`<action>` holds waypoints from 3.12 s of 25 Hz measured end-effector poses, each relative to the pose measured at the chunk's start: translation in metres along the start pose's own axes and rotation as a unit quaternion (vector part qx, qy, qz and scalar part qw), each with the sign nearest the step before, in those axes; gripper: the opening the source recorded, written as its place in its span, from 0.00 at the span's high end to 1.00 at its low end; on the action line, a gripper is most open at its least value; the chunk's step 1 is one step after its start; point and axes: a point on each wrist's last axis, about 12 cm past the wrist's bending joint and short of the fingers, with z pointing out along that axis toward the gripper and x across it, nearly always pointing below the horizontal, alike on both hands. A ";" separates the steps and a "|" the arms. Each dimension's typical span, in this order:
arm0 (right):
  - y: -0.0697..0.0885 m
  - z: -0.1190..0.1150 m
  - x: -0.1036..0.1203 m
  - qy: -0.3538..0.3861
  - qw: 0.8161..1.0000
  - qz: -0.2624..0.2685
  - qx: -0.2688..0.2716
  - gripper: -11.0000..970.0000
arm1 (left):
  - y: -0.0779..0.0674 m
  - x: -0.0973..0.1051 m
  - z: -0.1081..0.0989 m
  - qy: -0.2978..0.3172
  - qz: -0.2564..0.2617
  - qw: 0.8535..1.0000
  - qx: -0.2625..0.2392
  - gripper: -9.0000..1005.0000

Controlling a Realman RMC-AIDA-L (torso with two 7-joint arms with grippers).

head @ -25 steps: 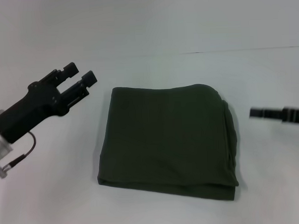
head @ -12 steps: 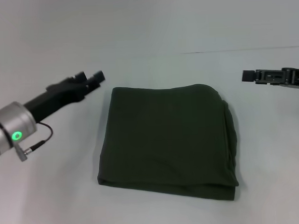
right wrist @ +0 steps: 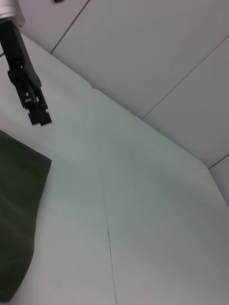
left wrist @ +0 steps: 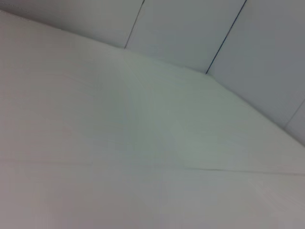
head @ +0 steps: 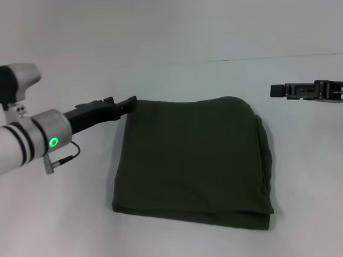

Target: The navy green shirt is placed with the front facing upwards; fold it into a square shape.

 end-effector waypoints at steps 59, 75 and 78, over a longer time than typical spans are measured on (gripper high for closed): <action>-0.012 0.059 0.046 0.098 0.980 0.147 0.089 0.11 | -0.014 0.005 -0.093 -0.006 0.127 0.965 0.228 0.31; -0.014 0.062 0.052 0.098 0.978 0.159 0.095 0.18 | -0.014 0.003 -0.092 -0.008 0.128 0.966 0.226 0.31; -0.012 0.068 0.053 0.106 0.977 0.155 0.097 0.19 | -0.013 0.003 -0.093 -0.012 0.126 0.966 0.223 0.31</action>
